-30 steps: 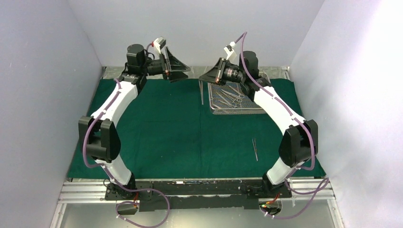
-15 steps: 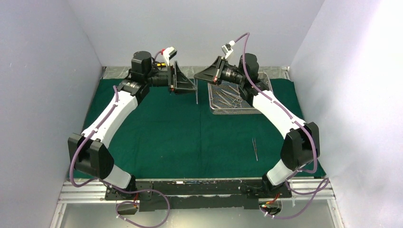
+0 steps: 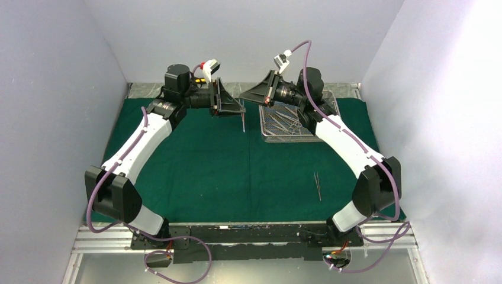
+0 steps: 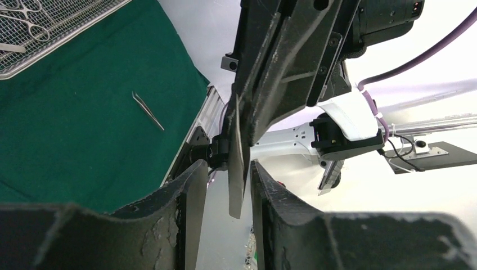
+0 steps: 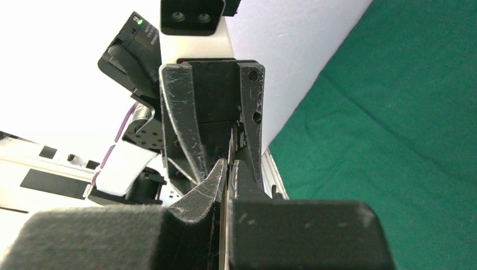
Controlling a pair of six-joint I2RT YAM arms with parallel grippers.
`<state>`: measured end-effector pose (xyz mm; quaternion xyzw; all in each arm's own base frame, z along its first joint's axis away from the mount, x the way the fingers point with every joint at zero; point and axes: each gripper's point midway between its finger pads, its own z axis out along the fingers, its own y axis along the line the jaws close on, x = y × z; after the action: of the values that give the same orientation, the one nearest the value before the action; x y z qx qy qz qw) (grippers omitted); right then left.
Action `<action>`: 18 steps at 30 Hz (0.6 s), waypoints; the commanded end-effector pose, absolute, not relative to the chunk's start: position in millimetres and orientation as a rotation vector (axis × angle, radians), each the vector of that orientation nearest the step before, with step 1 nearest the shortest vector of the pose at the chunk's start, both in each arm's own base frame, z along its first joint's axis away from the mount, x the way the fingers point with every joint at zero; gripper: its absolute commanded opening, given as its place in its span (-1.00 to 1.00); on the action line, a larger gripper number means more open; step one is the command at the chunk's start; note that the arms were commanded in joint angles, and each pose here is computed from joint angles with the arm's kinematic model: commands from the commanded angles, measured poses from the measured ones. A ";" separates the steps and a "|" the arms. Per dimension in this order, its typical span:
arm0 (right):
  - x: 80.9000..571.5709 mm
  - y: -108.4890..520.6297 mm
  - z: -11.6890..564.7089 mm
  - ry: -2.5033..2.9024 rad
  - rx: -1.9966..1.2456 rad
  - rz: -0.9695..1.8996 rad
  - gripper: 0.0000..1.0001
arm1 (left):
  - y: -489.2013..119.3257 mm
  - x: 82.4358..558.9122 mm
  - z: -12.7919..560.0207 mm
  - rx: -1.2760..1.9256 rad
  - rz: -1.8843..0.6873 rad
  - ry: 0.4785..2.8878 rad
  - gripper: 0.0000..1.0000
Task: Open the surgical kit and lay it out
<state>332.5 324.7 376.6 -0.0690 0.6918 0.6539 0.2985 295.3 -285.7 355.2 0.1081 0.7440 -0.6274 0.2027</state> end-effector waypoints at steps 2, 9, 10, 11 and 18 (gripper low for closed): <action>315.3 323.7 397.8 1.773 -0.252 1.762 -1.00 | -286.7 291.7 378.0 0.339 -1.773 1.999 -0.35; 317.6 324.9 391.8 1.836 -0.217 1.737 -0.90 | -288.4 286.7 389.3 0.356 -1.850 1.937 -0.91; 318.7 324.9 390.8 1.846 -0.209 1.728 -0.78 | -288.3 287.1 387.4 0.350 -1.844 1.944 -0.97; 320.3 324.5 389.8 1.855 -0.198 1.717 -0.60 | -287.9 287.7 385.0 0.344 -1.833 1.955 -1.00; 325.7 304.8 371.5 1.913 -0.115 1.490 0.36 | -281.0 313.6 350.3 0.141 -1.613 2.132 -1.00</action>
<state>334.6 322.5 353.9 -0.0367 0.7349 0.6135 0.2868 300.6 -287.1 353.8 0.0772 0.7446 -0.6336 0.1952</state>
